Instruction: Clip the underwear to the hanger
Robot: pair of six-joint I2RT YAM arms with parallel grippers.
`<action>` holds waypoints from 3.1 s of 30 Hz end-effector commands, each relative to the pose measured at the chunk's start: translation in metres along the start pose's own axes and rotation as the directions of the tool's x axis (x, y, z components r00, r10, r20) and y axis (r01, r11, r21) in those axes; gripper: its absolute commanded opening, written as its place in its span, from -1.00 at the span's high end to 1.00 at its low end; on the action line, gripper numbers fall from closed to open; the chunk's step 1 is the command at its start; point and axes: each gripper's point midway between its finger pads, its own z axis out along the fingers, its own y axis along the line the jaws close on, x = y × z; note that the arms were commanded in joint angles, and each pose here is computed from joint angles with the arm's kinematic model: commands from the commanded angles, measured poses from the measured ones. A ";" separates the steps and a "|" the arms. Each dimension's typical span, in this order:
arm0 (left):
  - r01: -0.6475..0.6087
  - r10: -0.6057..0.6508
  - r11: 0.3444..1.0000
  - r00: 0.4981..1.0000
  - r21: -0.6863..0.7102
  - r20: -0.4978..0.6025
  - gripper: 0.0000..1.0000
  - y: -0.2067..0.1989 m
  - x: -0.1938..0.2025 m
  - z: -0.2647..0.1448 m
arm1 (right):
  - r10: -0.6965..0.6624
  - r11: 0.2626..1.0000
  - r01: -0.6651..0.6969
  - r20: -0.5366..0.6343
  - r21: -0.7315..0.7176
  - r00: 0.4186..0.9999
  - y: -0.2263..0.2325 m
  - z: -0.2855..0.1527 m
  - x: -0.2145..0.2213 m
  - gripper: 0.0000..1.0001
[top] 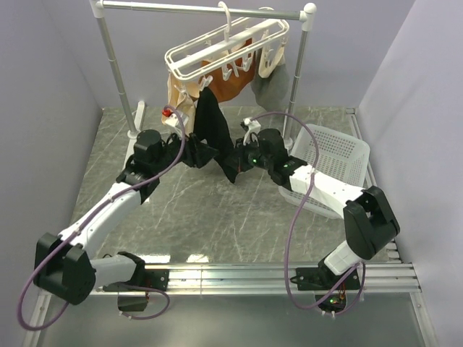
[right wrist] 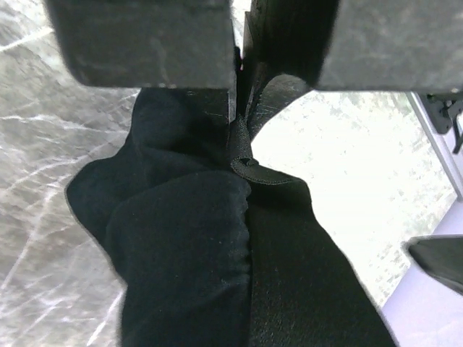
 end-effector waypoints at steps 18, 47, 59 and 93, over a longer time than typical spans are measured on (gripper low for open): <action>-0.204 0.204 0.979 0.977 -0.008 0.055 -0.30 0.014 -0.031 -0.057 | -0.111 0.981 0.116 0.043 -0.153 0.993 0.048 0.003 -0.031 -0.27; -0.577 0.559 0.816 0.803 0.034 0.205 -0.32 -0.030 -0.051 -0.046 | -0.046 0.991 0.091 0.397 -0.095 0.916 0.034 -0.140 -0.149 -0.30; -0.508 0.489 0.856 0.739 -0.094 0.462 -0.44 -0.031 -0.148 0.023 | -0.082 0.995 0.101 0.535 -0.006 0.841 0.045 -0.178 -0.202 -0.29; -0.516 0.571 0.816 0.648 -0.261 0.504 0.39 -0.001 -0.199 0.107 | 0.008 0.986 0.088 0.567 -0.141 0.824 0.081 -0.164 -0.237 -0.32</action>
